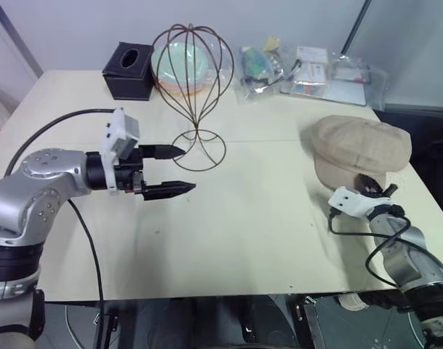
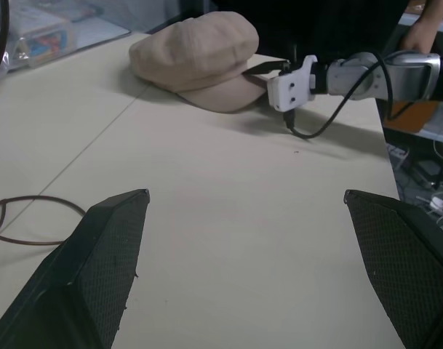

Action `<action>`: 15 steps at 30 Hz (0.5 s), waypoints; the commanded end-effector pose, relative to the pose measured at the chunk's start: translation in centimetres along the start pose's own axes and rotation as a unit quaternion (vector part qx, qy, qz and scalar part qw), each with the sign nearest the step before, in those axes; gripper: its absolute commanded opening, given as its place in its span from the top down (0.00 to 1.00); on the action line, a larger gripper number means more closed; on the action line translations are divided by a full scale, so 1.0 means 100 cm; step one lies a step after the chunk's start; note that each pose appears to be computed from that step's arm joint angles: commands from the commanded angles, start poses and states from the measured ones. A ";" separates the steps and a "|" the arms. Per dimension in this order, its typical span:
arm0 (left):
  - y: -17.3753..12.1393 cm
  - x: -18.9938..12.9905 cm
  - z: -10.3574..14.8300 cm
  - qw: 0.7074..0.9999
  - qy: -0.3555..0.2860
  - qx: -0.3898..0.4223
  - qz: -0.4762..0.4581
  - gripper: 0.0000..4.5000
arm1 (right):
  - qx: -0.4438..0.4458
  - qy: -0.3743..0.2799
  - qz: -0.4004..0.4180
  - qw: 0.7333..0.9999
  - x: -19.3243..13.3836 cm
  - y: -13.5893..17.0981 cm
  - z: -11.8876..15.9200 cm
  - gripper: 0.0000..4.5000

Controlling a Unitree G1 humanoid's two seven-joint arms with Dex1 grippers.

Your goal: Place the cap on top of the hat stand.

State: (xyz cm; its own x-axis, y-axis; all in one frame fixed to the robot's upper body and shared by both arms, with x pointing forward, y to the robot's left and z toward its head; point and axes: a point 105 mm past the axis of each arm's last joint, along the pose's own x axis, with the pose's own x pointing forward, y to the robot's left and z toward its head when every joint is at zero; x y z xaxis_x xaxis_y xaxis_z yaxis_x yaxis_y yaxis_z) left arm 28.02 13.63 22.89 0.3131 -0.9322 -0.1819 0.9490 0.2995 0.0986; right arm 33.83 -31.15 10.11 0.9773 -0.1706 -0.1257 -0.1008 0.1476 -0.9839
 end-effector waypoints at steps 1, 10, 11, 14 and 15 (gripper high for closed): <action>0.000 -0.004 0.013 1.000 -0.016 0.017 0.006 0.00 | 0.003 -0.005 0.016 1.000 0.000 0.007 0.004 0.99; 0.009 -0.043 0.032 0.991 -0.078 -0.007 0.106 0.00 | 0.020 -0.085 -0.124 0.988 -0.005 -0.100 0.044 0.99; 0.010 -0.053 0.035 0.987 -0.092 -0.011 0.128 0.00 | 0.020 -0.116 -0.154 0.981 -0.009 -0.126 0.061 0.99; 0.014 -0.080 0.045 0.974 -0.130 -0.021 0.186 0.00 | 0.025 -0.197 -0.220 0.955 -0.021 -0.184 0.107 0.99; 0.017 -0.091 0.047 0.967 -0.140 -0.021 0.210 0.00 | 0.030 -0.228 -0.240 0.943 -0.025 -0.203 0.126 0.99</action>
State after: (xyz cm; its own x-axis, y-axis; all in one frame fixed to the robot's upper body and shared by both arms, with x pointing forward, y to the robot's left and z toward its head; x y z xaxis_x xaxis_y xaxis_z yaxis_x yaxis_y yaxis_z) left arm 27.38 20.38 27.34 0.6176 -0.7830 0.0735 0.7837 0.6206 0.0256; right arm 36.95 -23.88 27.48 0.9531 0.1041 0.2842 0.2599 0.2002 -0.9447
